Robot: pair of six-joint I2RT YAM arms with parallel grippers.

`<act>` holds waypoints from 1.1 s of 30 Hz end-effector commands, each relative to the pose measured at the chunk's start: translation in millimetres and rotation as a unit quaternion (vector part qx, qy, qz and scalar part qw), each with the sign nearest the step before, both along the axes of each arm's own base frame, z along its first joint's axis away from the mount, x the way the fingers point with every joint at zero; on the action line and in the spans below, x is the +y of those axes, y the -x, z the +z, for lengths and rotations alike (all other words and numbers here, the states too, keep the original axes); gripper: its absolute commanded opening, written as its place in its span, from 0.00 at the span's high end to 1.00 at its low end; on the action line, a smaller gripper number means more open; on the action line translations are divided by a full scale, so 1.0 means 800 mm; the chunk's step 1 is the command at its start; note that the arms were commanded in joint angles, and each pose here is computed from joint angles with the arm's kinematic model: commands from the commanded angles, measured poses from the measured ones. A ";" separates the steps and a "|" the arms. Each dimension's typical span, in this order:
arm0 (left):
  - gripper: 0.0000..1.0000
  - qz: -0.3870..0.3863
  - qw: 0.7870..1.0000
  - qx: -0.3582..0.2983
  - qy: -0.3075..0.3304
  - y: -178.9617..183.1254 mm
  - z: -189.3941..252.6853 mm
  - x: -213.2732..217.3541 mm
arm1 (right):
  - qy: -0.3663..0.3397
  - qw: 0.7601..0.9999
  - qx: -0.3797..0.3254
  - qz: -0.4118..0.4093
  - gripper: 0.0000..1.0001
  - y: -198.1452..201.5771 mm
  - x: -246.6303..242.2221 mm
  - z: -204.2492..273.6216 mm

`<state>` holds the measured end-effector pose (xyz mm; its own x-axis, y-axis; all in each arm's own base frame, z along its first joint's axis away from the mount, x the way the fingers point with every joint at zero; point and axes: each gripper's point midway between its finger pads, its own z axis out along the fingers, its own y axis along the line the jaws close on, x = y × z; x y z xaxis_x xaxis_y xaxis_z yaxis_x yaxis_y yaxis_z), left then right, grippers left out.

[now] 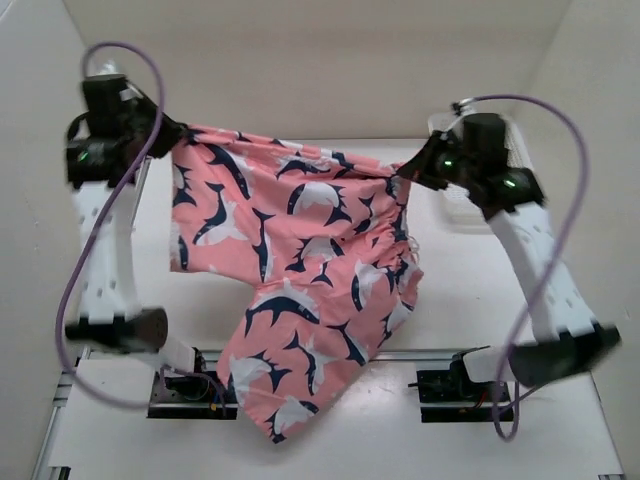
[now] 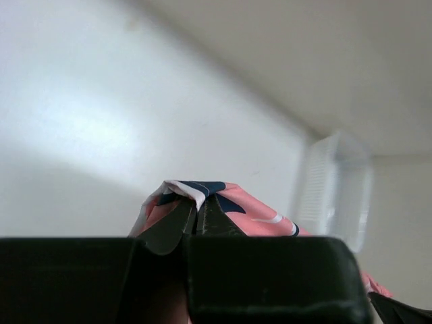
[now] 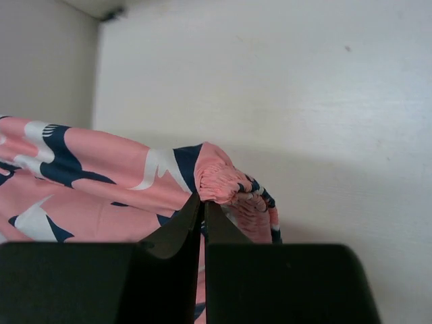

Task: Fold and stack the shorts
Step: Flatten the shorts out, then fold the shorts

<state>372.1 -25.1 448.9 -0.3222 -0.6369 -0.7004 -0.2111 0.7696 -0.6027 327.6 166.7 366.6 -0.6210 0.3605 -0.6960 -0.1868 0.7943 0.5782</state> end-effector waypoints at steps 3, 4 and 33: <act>0.90 0.106 0.987 0.094 -0.069 -0.084 -0.107 0.087 | 0.137 0.980 0.101 -0.106 1.00 -0.112 -0.048 -0.168; 0.90 0.108 0.983 0.132 -0.072 -0.106 -0.148 0.091 | 0.133 0.979 0.106 -0.113 1.00 -0.129 -0.048 -0.177; 0.90 -0.074 0.983 0.144 -0.086 0.015 -0.162 -0.041 | 0.062 0.978 0.191 -0.052 1.00 -0.187 -0.030 -0.240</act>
